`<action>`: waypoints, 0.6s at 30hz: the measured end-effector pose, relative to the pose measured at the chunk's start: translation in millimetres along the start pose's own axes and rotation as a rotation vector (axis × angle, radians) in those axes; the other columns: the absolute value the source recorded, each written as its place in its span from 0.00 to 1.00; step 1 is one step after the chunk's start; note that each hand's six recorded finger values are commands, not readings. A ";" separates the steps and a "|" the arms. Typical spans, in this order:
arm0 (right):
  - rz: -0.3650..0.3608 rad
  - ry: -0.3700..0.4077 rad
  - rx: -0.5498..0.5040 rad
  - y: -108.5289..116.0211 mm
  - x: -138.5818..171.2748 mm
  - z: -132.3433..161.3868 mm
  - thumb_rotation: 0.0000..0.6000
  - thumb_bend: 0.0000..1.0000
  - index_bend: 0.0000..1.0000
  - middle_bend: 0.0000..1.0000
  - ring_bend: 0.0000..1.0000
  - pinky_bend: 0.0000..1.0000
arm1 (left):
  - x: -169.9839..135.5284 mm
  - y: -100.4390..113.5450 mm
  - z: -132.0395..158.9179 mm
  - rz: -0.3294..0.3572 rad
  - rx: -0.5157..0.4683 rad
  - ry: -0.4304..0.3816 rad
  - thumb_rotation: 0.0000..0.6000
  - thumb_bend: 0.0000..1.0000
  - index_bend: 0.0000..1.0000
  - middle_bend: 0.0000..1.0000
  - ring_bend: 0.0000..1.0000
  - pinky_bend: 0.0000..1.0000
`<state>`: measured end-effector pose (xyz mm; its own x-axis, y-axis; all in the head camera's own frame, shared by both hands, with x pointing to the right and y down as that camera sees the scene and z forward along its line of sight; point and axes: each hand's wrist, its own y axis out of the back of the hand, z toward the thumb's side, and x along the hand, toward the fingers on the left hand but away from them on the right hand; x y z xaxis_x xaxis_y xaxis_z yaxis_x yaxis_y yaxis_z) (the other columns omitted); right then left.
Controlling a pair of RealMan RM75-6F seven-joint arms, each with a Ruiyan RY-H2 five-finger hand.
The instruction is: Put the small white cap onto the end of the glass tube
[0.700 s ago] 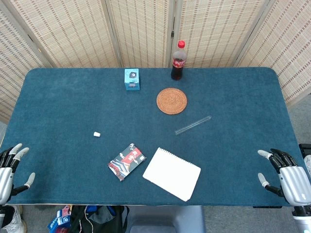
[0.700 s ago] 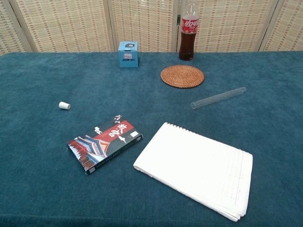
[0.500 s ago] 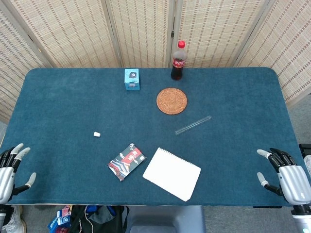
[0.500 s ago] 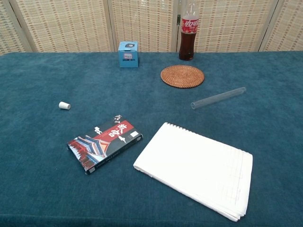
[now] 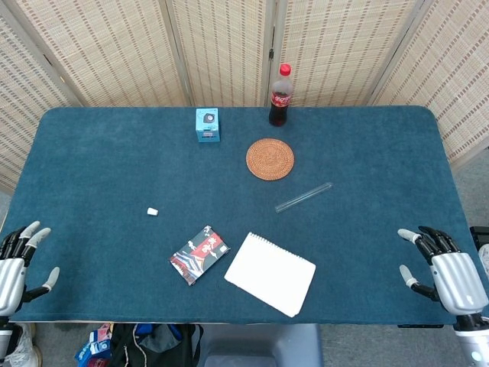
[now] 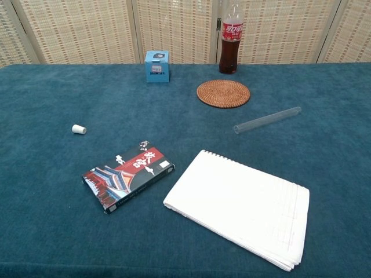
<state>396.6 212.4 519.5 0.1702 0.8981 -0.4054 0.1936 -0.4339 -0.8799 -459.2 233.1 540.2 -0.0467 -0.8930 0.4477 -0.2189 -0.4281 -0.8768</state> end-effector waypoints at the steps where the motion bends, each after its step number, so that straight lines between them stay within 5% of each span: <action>1: 0.006 0.012 0.006 0.2 -3.4 3.1 1.00 0.33 0.23 0.32 0.18 0.18 | 1.7 -0.3 0.2 -0.001 0.001 -0.003 1.00 0.34 0.15 0.04 0.00 0.00; 8: 0.017 0.082 0.045 8.2 -26.7 22.4 1.00 0.33 0.23 0.32 0.18 0.18 | 28.1 2.7 6.5 0.008 0.025 -0.060 1.00 0.34 0.22 0.10 0.13 0.02; 13: 0.010 0.098 0.060 13.3 -31.7 28.3 1.00 0.33 0.23 0.32 0.18 0.18 | 55.1 -0.2 10.0 -0.002 0.078 -0.117 1.00 0.34 0.29 0.30 0.34 0.30; 18: 0.004 0.103 0.066 17.2 -32.0 31.4 1.00 0.33 0.23 0.32 0.18 0.18 | 82.5 -17.4 15.6 -0.102 0.151 -0.175 1.00 0.34 0.29 0.55 0.55 0.57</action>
<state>364.1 178.5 509.6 0.2703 0.8828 -0.3841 0.1296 -0.4287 -0.8941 -444.0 164.7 589.7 0.1400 -0.8492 0.5092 -0.0651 -0.5211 -0.8510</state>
